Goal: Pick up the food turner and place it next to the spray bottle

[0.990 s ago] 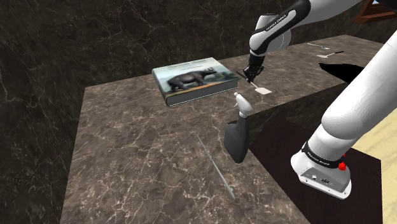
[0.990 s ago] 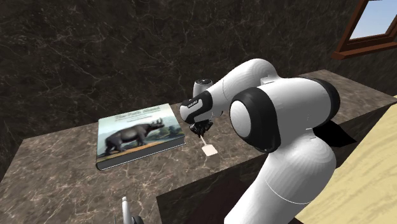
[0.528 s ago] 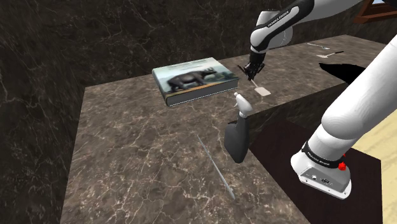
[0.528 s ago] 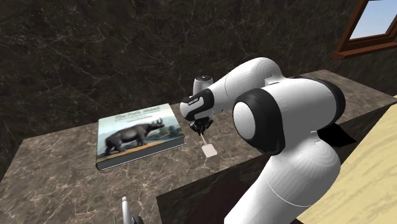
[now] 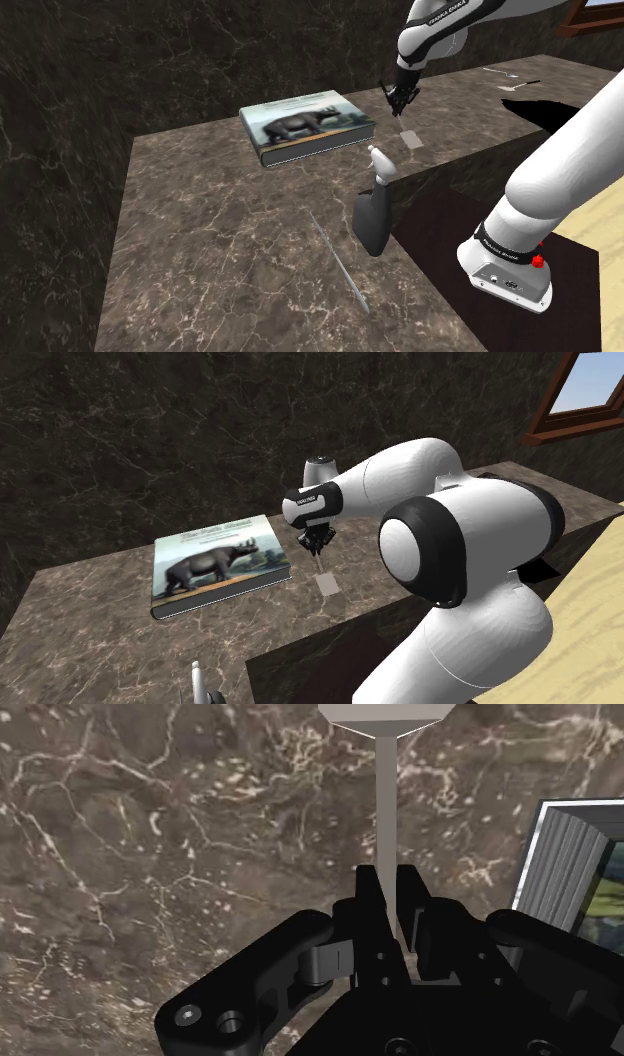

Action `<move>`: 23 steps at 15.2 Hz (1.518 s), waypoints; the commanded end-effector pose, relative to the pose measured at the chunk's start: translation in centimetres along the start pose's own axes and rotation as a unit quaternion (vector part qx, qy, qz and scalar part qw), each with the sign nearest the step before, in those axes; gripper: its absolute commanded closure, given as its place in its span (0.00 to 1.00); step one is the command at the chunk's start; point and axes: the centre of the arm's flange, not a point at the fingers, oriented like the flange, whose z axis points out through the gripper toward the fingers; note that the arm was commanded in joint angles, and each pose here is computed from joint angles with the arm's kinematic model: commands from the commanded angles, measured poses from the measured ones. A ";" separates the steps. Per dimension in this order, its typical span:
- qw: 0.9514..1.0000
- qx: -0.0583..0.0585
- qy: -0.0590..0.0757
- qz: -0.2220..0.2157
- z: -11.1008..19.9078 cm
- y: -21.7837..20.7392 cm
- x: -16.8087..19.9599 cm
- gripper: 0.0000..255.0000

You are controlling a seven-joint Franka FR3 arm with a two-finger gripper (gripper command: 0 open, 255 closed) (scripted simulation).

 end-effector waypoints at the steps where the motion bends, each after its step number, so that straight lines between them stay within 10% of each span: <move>1: 1.000 0.000 0.000 0.000 -1.0 -0.1 0.1 1.00; 23: 1.000 0.000 0.000 0.000 -12.6 -0.1 0.9 1.00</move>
